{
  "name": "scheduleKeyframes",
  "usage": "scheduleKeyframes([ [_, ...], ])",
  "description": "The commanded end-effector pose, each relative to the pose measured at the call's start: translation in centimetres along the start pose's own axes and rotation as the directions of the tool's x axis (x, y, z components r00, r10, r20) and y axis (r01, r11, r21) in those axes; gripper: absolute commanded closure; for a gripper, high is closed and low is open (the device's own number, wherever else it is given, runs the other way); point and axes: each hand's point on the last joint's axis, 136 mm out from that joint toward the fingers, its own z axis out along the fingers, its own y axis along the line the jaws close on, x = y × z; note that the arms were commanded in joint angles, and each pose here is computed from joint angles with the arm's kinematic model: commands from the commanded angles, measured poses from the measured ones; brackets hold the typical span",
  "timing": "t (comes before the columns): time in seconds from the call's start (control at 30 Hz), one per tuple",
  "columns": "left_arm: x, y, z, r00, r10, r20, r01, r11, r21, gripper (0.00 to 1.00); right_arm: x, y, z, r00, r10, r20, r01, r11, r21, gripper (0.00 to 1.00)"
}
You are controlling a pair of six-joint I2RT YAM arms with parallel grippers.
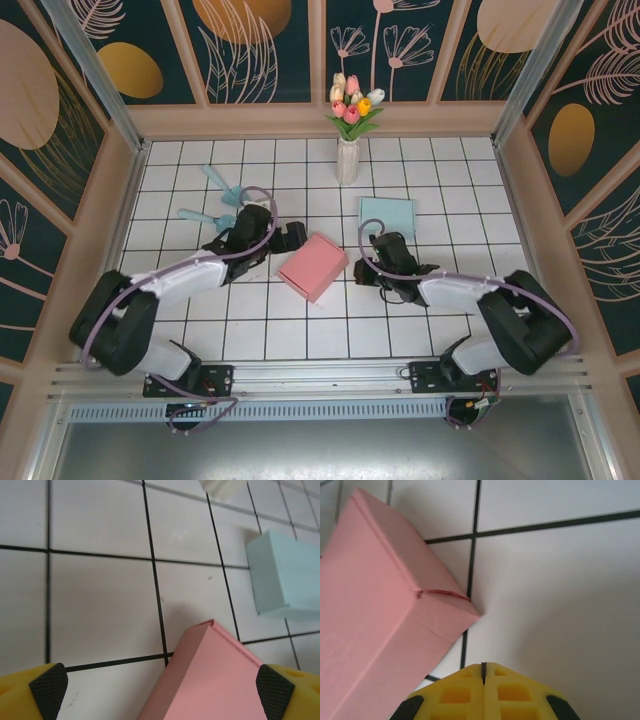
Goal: Fold the paper box
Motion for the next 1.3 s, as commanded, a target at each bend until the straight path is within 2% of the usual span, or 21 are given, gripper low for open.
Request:
scheduleKeyframes([
  [0.0, -1.5, -3.5, 1.0, 0.996, 0.082, 0.028, -0.085, 0.983, 0.164, 0.01, -0.9, 1.9, 0.9, 1.0, 0.019, -0.018, -0.02, 0.995, -0.094, 1.0],
  [0.23, 1.3, -4.8, 3.5, 0.995, 0.089, -0.048, -0.069, 0.948, 0.31, 0.09, -1.2, 0.4, 2.8, 0.998, 0.05, -0.042, -0.052, 0.996, -0.068, 1.0],
  [0.4, 4.3, -4.4, 6.0, 0.988, 0.066, -0.138, -0.012, 0.933, 0.36, 0.15, -1.2, -0.1, 4.0, 0.996, 0.059, -0.064, -0.064, 0.995, -0.077, 1.0],
  [0.5, 6.1, -6.3, 6.4, 0.981, 0.051, -0.185, 0.037, 0.896, 0.442, 0.19, -1.3, 0.3, 4.6, 0.996, 0.05, -0.07, -0.058, 0.993, -0.106, 1.0],
  [0.67, 8.9, -11.5, 5.9, 0.968, 0.139, -0.209, 0.002, 0.829, 0.559, 0.19, -1.4, 1.6, 5.6, 0.995, 0.022, -0.097, -0.038, 0.985, -0.166, 1.0],
  [0.77, 9.4, -14.0, 5.0, 0.967, 0.151, -0.205, 0.005, 0.795, 0.606, 0.2, -2.4, 2.3, 5.5, 0.997, 0.012, -0.072, -0.026, 0.982, -0.188, 1.0],
  [0.87, 8.4, -13.5, 4.7, 0.975, 0.137, -0.173, -0.016, 0.826, 0.564, 0.2, -3.8, 3.0, 4.3, 1.0, 0.011, -0.017, -0.015, 0.981, -0.195, 1.0],
  [0.97, 6.4, -11.4, 5.1, 0.985, 0.096, -0.142, -0.026, 0.903, 0.429, 0.2, -4.0, 2.9, 3.0, 1.0, 0.028, 0.012, -0.026, 0.983, -0.184, 1.0],
  [1.07, 3.6, -8.6, 4.6, 0.996, 0.02, -0.086, 0.009, 0.946, 0.325, 0.2, -3.4, 0.8, 1.7, 0.998, 0.058, 0.039, -0.055, 0.996, -0.075, 1.0],
  [1.17, 1.2, -5.8, 3.1, 0.999, -0.036, -0.015, 0.039, 0.967, 0.25, 0.15, -2.5, -2.0, 0.3, 0.996, 0.064, 0.065, -0.068, 0.997, 0.049, 1.0],
  [1.27, 0.7, -4.5, 1.7, 0.999, -0.048, 0.006, 0.046, 0.978, 0.205, 0.12, -1.3, -2.8, -1.2, 0.996, 0.059, 0.067, -0.064, 0.995, 0.076, 1.0],
])
